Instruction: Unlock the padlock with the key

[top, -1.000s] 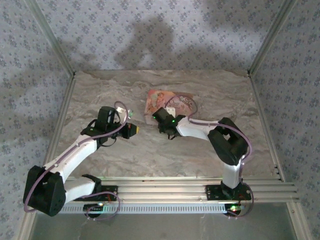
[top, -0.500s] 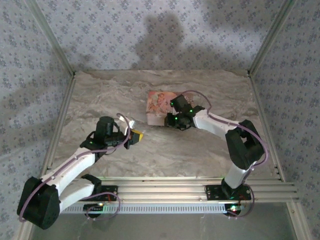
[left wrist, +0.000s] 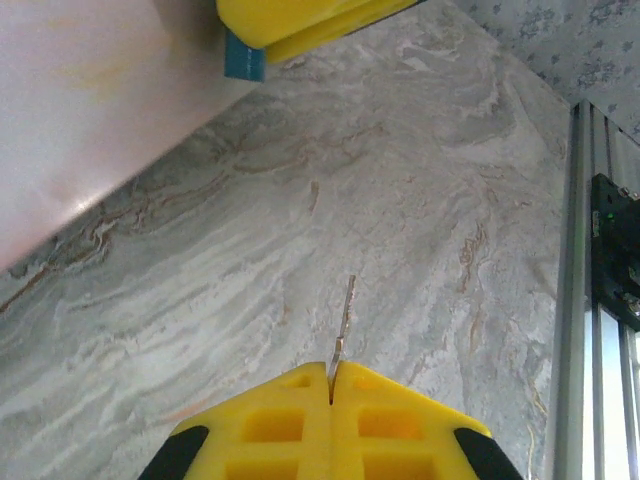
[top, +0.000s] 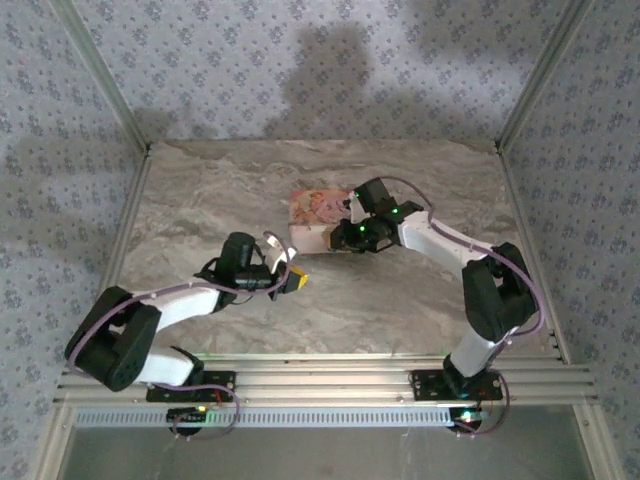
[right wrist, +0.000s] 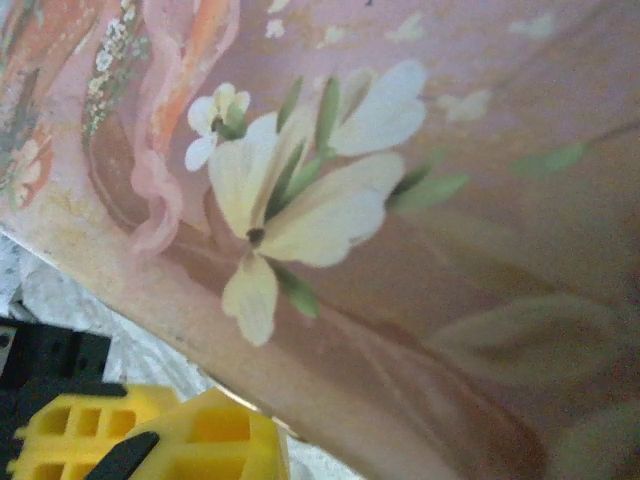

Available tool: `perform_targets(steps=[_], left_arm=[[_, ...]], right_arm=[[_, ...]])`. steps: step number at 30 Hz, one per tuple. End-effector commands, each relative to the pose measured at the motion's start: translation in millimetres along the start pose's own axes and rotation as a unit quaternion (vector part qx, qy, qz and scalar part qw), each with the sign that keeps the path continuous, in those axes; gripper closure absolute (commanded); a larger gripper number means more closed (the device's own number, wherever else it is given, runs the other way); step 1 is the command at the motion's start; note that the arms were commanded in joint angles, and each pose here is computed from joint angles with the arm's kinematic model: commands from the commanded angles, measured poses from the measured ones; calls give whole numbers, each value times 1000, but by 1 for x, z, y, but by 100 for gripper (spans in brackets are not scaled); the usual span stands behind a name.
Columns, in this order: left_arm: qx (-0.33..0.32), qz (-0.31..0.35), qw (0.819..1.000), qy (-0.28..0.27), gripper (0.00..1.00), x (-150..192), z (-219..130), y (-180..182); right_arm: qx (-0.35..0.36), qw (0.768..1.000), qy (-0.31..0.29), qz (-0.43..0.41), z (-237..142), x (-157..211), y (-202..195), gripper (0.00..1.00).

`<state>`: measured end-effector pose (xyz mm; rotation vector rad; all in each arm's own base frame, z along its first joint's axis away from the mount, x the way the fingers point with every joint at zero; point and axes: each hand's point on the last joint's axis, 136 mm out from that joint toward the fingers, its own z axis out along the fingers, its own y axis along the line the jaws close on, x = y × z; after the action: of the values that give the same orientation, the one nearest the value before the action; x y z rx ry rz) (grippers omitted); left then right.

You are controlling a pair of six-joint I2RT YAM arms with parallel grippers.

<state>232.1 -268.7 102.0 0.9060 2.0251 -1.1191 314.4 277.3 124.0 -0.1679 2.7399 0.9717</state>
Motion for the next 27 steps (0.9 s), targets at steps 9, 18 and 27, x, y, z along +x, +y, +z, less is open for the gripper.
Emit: perform_targets(steps=[9,18,27], left_arm=[[38,35,998,-46,100,-39,22,4],[55,5,996,-66,100,-49,31,6],[76,-16,995,-57,100,-48,40,2]], right_arm=[[-83,996,-15,-29,-40,-13,32,100],[-104,994,-6,-19,-31,-6,27,100],[-97,995,-17,-13,-17,-5,18,100]])
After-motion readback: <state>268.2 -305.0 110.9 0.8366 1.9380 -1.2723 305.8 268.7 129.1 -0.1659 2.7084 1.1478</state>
